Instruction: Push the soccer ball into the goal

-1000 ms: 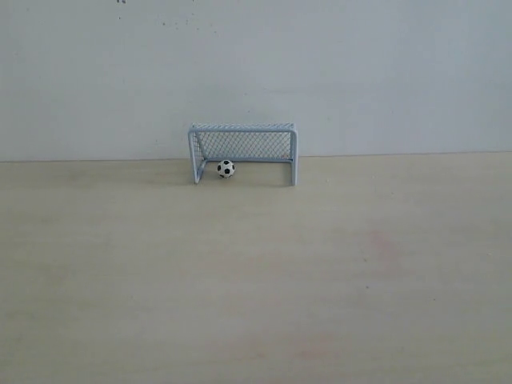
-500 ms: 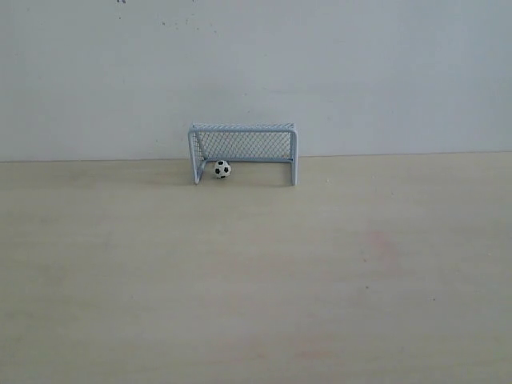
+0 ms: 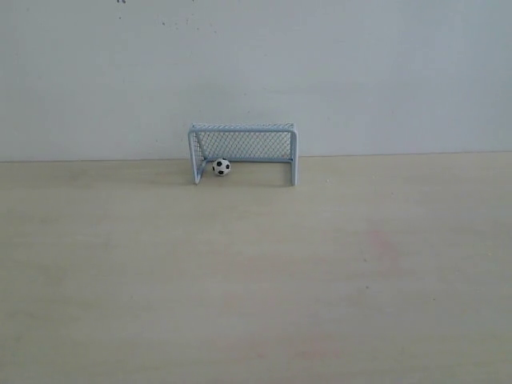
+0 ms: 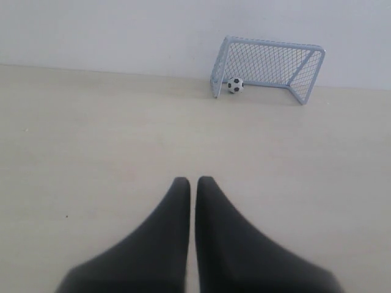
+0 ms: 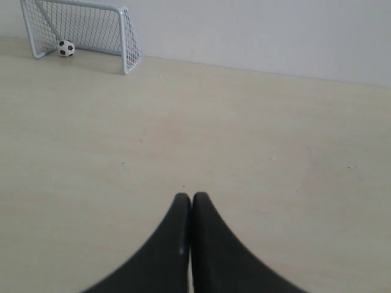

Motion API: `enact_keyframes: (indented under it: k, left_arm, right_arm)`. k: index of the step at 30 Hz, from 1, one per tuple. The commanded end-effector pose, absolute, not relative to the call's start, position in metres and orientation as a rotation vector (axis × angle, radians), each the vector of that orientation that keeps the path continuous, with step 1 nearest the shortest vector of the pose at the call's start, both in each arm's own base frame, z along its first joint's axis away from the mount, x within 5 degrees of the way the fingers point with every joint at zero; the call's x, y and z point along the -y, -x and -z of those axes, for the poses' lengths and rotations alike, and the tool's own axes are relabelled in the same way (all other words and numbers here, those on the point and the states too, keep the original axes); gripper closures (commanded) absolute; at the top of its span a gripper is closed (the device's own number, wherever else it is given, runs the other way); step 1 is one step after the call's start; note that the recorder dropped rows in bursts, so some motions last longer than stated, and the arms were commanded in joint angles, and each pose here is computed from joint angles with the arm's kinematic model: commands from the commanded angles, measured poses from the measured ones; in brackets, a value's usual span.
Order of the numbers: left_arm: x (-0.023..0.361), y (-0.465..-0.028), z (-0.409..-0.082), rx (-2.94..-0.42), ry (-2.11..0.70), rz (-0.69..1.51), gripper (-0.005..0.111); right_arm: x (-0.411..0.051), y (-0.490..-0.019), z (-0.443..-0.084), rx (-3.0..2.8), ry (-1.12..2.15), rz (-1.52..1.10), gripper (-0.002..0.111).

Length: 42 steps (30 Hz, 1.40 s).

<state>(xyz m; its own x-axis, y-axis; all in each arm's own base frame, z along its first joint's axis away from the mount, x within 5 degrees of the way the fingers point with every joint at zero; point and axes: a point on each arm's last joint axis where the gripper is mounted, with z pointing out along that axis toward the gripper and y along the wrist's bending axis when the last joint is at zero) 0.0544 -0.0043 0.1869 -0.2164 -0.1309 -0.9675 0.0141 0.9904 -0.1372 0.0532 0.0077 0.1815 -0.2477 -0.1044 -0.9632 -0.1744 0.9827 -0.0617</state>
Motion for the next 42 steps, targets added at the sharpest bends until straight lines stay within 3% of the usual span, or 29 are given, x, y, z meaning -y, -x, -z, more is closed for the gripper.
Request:
enact_keyframes:
  k: [1,15,42]
  left_arm:
    - [0.0040,-0.0544,-0.1862,-1.782,0.083,0.124,0.102]
    - [0.0040,-0.0544,-0.1862,-1.782,0.083,0.124,0.102]
    - [0.0040,-0.0544,-0.1862,-1.782,0.083,0.124,0.102]
  right_arm:
    - [-0.0077,-0.0530,-0.1824,-1.814,0.202,-0.067,0.108]
    - [0.0001,-0.0535,-0.1824,-1.825,0.040,0.021,0.108]
    - [0.0000,-0.0535,-0.1824,-1.825,0.041,0.021,0.108]
